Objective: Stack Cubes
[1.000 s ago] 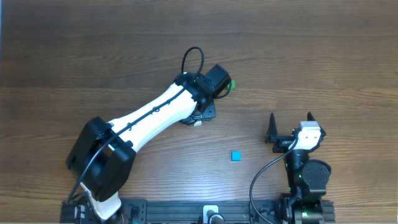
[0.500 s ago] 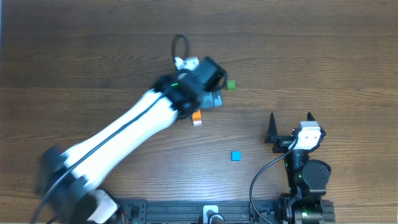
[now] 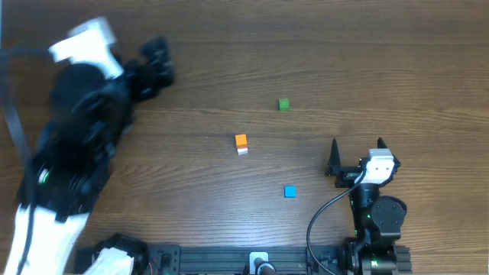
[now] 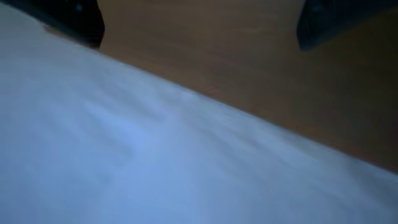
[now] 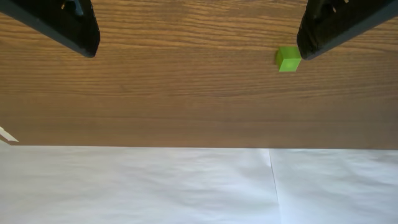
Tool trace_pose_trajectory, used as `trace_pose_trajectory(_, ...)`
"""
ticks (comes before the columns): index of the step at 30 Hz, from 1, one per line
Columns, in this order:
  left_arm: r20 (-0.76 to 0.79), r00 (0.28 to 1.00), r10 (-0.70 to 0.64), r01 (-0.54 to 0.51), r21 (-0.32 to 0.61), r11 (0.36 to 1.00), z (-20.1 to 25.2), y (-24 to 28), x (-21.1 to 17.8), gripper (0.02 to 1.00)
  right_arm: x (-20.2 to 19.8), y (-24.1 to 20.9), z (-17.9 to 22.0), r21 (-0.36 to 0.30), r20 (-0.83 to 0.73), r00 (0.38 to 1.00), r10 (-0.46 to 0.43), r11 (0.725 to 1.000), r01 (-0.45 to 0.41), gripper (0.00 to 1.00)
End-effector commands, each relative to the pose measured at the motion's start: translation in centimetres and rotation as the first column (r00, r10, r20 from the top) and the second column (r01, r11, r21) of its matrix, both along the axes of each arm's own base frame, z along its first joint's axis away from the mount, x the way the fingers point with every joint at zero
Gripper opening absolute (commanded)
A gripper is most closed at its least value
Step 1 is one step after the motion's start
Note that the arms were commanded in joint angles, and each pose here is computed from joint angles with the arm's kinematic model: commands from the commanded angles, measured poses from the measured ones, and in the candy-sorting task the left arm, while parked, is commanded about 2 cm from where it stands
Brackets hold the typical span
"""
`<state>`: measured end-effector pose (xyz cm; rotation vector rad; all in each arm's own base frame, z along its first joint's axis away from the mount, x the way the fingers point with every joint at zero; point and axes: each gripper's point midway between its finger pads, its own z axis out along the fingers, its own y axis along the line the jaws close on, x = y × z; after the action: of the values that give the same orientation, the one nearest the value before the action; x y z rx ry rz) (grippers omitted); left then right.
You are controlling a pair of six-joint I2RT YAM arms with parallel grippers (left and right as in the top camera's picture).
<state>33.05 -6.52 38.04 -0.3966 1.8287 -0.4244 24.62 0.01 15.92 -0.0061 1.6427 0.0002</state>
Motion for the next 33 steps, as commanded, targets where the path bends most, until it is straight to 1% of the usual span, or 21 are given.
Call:
trace_pose_trajectory(1,0.13,0.992,-0.005,-0.015,0.146,0.989,-2.3,4.1,-3.9,0.996,0.0,-0.3,-0.2,-0.005,-0.001,1.0,-0.014,1.0,0.014,0.991)
trace_pose_trajectory(4,0.169,0.985,0.021,-0.054,0.196,0.979,-5.1,5.8,-5.9,0.998,0.0,-0.3,-0.2,-0.005,-0.001,1.0,-0.014,1.0,0.014,0.993)
trace_pose_trajectory(6,0.187,0.982,0.012,-0.057,0.236,0.97,-7.0,6.2,-6.9,0.998,0.0,-0.3,-0.2,-0.005,-0.001,1.0,-0.014,1.0,0.014,0.993)
trace_pose_trajectory(11,0.234,0.971,-0.054,-0.019,0.3,0.954,-11.1,5.4,-8.1,0.996,0.0,-0.3,-0.2,-0.005,-0.001,1.0,-0.014,1.0,0.014,0.993)
trace_pose_trajectory(14,0.27,0.958,-0.091,0.004,0.309,0.951,-12.8,4.8,-8.3,0.998,0.0,-0.3,-0.2,-0.005,-0.001,1.0,-0.014,1.0,0.014,0.993)
trace_pose_trajectory(17,0.317,0.939,-0.134,0.023,0.331,0.943,-13.7,4.2,-8.4,0.998,0.0,-0.3,-0.2,-0.005,-0.001,1.0,-0.014,1.0,0.014,0.993)
trace_pose_trajectory(24,0.381,0.914,-0.141,-0.009,0.365,0.931,-14.8,4.3,-8.6,0.991,0.0,-0.3,-0.2,-0.005,-0.001,1.0,-0.014,1.0,0.014,0.993)
trace_pose_trajectory(29,0.409,0.904,-0.127,-0.036,0.368,0.929,-15.1,4.7,-8.8,0.998,0.0,-0.3,-0.2,-0.005,-0.001,1.0,-0.014,1.0,0.014,0.991)
trace_pose_trajectory(33,0.412,0.902,-0.13,-0.034,0.368,0.929,-15.7,4.7,-8.9,0.998,0.0,-0.3,-0.2,-0.005,-0.001,1.0,-0.014,1.0,0.014,0.991)
